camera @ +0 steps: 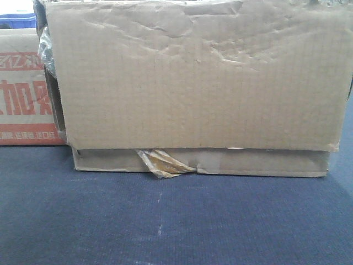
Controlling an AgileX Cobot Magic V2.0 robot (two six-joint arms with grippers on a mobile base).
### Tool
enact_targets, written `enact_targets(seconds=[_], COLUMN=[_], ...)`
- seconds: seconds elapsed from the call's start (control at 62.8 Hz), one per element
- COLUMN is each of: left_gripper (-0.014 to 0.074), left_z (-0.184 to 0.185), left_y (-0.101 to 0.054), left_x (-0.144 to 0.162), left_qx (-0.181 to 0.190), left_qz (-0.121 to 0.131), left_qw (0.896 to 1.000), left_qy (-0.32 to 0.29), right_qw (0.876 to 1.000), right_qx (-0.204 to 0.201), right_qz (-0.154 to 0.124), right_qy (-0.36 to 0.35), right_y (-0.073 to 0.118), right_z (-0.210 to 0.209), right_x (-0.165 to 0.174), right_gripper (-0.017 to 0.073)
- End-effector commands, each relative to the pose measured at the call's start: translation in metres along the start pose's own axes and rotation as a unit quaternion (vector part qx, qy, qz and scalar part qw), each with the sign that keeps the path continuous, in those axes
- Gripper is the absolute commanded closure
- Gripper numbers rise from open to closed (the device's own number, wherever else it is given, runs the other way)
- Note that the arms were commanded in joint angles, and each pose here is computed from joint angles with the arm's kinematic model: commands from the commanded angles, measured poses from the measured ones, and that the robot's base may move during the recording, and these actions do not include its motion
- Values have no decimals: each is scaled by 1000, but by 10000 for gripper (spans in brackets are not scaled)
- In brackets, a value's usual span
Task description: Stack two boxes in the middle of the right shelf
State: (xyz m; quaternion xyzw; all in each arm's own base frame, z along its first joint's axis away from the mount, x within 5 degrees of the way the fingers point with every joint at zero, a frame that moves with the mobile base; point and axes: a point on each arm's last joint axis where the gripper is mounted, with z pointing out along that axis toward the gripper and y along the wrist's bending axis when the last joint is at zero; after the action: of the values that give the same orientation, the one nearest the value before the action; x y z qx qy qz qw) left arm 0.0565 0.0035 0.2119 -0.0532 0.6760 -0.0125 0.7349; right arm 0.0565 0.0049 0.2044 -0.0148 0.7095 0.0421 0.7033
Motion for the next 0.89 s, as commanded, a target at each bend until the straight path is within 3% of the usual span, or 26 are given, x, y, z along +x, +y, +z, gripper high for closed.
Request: enact_targets(seconds=[0.0, 0.876], left_gripper=[704, 704], left_z=[0, 0], left_y=[0, 0], left_x=[-3, -4], left_qx=[0, 1], left_qz=[-3, -3], left_qw=[1000, 1000], left_qy=[-12, -16], right_qw=[1000, 999], right_qx=[1, 3], right_qz=[-3, -3], right_qy=[-11, -44], right_y=[0, -1], right_z=[0, -1], right_x=[-2, -8], right_gripper=[713, 713])
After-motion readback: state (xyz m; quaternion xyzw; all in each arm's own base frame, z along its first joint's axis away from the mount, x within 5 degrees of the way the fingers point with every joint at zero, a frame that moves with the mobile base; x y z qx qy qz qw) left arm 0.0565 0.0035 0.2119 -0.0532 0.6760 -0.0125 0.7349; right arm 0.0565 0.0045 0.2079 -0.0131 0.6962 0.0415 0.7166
